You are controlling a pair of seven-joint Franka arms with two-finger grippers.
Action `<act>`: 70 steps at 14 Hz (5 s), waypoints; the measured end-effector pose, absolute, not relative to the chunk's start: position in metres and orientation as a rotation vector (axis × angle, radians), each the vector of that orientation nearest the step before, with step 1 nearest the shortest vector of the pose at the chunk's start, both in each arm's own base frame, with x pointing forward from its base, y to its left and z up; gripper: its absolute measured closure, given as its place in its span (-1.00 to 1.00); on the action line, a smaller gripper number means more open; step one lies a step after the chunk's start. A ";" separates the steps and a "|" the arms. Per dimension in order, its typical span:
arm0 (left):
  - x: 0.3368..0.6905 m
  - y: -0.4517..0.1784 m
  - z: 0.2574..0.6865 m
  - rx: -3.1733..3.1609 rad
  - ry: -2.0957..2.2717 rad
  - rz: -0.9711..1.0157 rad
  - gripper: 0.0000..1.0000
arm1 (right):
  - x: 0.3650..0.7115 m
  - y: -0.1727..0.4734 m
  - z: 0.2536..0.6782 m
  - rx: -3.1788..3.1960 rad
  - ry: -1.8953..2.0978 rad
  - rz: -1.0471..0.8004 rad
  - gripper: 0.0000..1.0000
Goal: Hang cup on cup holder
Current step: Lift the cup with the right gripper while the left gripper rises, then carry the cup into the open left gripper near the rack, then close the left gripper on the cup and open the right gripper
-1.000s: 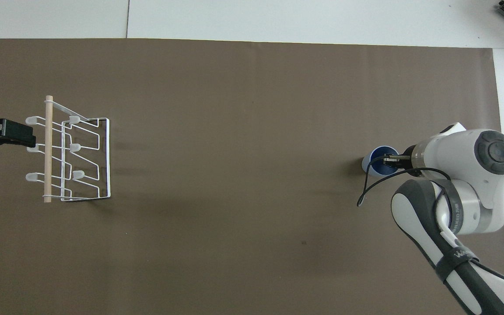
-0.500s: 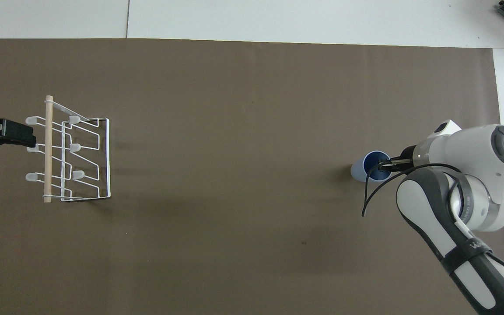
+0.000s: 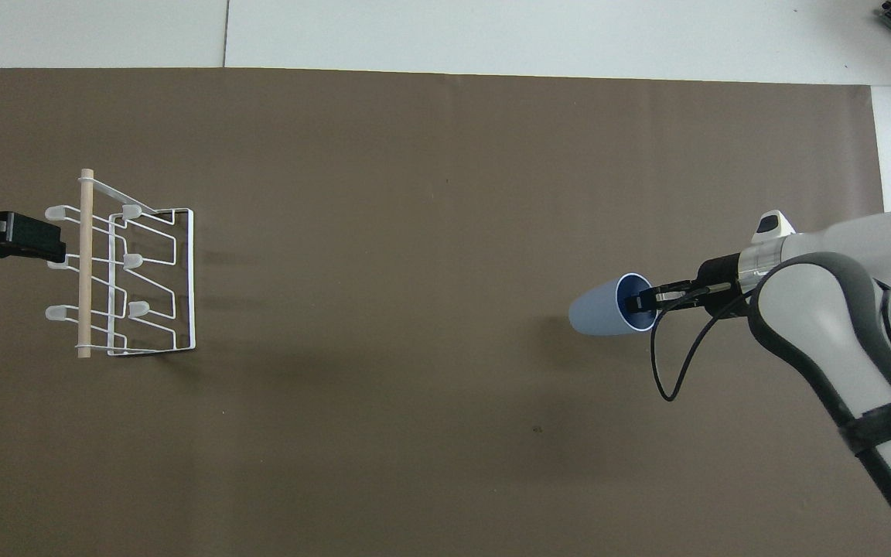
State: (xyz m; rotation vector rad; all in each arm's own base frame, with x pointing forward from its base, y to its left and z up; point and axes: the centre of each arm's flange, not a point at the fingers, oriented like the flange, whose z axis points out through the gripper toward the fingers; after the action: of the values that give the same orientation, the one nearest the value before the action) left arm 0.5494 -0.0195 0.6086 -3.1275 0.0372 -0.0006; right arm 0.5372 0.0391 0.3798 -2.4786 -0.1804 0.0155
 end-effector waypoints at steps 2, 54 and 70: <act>0.549 -0.029 0.609 -3.137 0.060 0.000 -1.00 | 0.535 0.051 0.391 -2.300 -0.182 -0.014 0.91; 0.514 -0.144 0.596 -3.093 -2.129 0.740 -0.47 | 0.489 0.388 0.487 -1.787 0.219 -0.325 0.91; 0.514 -0.143 0.593 -3.166 -2.019 0.662 -0.46 | 0.492 0.383 0.488 -1.791 0.317 -0.296 -1.00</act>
State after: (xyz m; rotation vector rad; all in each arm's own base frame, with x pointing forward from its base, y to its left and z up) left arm 0.5138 -0.1426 0.5929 -3.1663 -2.0192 0.6620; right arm 0.4925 0.3826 0.4875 -1.7911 0.3167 -0.2962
